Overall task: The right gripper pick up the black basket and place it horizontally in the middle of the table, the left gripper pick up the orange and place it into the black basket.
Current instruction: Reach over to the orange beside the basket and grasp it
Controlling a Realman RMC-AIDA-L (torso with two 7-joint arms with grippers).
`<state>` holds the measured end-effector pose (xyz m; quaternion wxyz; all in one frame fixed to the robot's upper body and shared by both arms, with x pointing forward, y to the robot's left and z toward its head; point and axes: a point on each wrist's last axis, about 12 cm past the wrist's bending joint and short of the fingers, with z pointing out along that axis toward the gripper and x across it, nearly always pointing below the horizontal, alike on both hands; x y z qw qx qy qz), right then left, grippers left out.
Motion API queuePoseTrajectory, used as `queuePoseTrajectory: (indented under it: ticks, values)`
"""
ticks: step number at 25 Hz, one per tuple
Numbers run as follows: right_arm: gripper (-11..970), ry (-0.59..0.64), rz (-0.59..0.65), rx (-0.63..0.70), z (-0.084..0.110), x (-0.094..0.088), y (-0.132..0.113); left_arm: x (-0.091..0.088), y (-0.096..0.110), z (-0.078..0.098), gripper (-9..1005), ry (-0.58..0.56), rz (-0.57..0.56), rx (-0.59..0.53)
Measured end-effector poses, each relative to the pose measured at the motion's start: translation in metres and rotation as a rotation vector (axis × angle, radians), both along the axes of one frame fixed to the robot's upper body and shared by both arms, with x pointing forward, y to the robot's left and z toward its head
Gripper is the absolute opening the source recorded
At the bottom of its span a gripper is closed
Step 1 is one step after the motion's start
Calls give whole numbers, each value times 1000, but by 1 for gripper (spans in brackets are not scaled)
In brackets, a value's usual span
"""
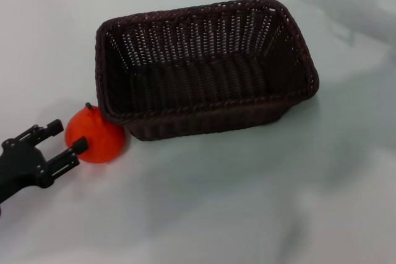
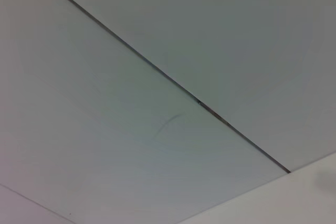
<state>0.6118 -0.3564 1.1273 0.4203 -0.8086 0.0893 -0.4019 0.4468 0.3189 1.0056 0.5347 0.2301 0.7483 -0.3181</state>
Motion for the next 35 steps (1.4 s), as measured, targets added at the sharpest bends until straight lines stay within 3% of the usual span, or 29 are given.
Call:
queuePoseTrajectory:
  ticks: [5,15,21,30,35]
  values:
    - [927,-6,-4,2,-1,1,2,8,-9,-4,696,19,-28,38]
    - [927,-16,-16,14,-3,-2,-1,24,-18,-10,486,59,-51,127]
    - [927,-11,-30,13,-5,-3,-2,26,-16,-8,266,41,-47,137]
    - [928,-11,-40,12,-6,-1,-2,25,-12,-3,172,17,-49,136]
    - [928,-14,-51,22,-6,0,-1,19,1,6,134,-32,-21,108]
